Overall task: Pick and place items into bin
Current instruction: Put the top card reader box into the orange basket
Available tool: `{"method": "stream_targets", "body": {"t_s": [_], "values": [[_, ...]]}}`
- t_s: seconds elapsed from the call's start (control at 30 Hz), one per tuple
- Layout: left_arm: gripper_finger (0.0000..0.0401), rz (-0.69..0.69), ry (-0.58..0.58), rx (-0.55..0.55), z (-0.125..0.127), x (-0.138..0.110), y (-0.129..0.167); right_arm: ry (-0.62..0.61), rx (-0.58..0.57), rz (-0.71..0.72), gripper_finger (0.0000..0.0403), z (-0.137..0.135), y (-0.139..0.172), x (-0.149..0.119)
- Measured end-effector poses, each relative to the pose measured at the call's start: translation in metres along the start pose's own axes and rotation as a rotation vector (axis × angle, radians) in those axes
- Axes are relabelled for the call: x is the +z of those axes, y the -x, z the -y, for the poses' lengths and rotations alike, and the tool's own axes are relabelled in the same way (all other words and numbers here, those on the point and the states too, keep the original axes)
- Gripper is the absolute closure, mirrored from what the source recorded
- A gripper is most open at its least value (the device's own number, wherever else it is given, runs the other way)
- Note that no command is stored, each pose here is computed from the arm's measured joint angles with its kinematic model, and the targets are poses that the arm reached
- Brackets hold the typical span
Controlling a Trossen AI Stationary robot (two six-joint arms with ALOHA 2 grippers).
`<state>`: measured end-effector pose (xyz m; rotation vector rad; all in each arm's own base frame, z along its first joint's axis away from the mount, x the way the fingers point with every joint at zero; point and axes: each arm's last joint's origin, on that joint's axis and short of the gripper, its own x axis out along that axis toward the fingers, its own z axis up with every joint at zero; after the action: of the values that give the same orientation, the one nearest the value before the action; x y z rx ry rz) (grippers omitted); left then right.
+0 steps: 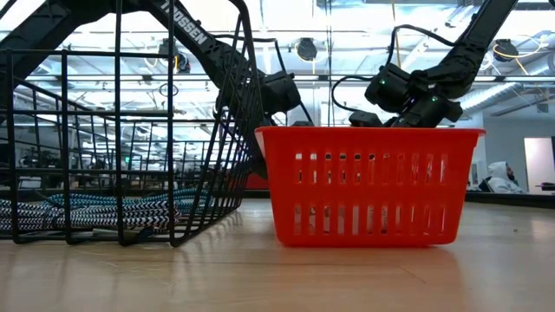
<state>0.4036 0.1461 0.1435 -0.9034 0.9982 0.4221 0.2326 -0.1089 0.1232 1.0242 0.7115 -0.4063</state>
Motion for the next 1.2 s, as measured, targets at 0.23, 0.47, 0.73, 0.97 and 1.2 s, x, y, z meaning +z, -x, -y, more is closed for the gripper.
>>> {"method": "stream_targets", "body": {"t_s": [0.23, 0.47, 0.73, 0.97, 1.2], "values": [[0.0393, 0.001, 0.004, 0.011, -0.003, 0.001, -0.006, -0.02, 0.042, 0.003, 0.0078, -0.003, 0.0, 0.002], [0.0386, -0.031, 0.029, -0.035, -0.008, 0.001, -0.021, -0.044, 0.037, -0.036, 0.0078, 0.0, -0.001, -0.001], [0.0394, -0.05, 0.047, -0.027, -0.012, 0.001, -0.021, -0.039, 0.115, 0.002, 0.0078, -0.003, -0.009, 0.002], [0.0397, -0.057, 0.043, -0.026, -0.012, 0.0, -0.021, -0.012, 0.117, -0.001, 0.0078, -0.003, -0.011, 0.002], [0.0384, -0.055, 0.041, -0.011, -0.012, -0.001, -0.02, 0.02, 0.127, 0.01, 0.0078, -0.007, -0.01, 0.002]]}}
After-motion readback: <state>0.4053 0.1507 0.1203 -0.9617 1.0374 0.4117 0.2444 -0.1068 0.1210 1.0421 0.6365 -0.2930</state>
